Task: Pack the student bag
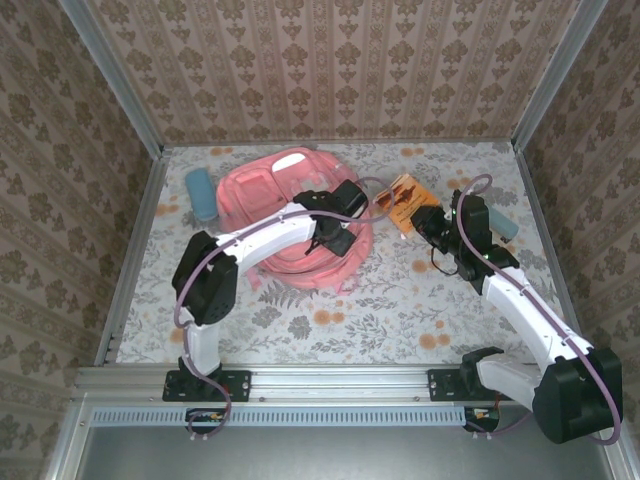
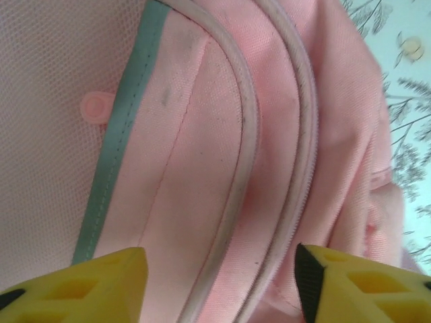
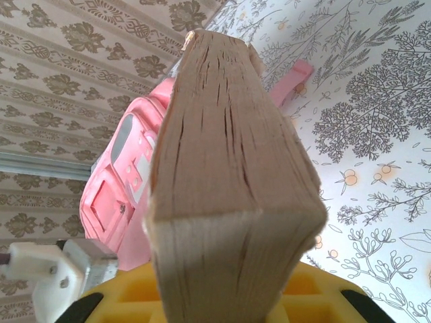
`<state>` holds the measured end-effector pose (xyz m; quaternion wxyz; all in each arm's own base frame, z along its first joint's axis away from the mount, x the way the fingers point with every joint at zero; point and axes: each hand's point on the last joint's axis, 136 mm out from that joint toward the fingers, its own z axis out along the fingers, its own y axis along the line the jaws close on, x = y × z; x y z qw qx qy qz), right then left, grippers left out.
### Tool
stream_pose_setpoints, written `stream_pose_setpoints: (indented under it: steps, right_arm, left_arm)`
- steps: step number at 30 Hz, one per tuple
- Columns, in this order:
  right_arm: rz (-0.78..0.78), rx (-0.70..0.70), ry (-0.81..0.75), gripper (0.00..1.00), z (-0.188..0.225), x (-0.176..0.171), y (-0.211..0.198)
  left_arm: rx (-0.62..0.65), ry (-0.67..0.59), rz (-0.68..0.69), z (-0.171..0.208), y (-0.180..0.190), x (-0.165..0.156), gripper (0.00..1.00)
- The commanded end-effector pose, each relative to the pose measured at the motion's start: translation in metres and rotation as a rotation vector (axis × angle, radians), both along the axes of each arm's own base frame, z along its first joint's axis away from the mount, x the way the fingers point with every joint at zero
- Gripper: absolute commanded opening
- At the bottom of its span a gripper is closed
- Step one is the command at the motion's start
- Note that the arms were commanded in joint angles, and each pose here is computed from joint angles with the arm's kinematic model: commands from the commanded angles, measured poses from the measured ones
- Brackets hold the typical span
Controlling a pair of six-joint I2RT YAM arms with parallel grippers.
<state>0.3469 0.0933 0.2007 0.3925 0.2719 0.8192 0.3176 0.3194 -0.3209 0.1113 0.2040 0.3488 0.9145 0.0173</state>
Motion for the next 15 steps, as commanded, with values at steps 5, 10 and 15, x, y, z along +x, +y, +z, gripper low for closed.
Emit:
stream_pose_setpoints:
  steps: [5, 10, 15]
  right_arm:
    - [-0.006, 0.007, -0.052, 0.18, 0.012, 0.001, -0.002]
    - [-0.007, 0.010, -0.052, 0.18, 0.013, 0.002, -0.002]
    - [0.000, 0.015, -0.050, 0.18, 0.013, 0.002, 0.000]
  left_arm:
    - [0.179, 0.013, -0.060, -0.009, 0.013, 0.003, 0.59]
    - [0.258, 0.024, -0.073, -0.019, 0.019, 0.006, 0.59]
    - [0.312, 0.010, -0.089, -0.021, 0.021, 0.012, 0.54]
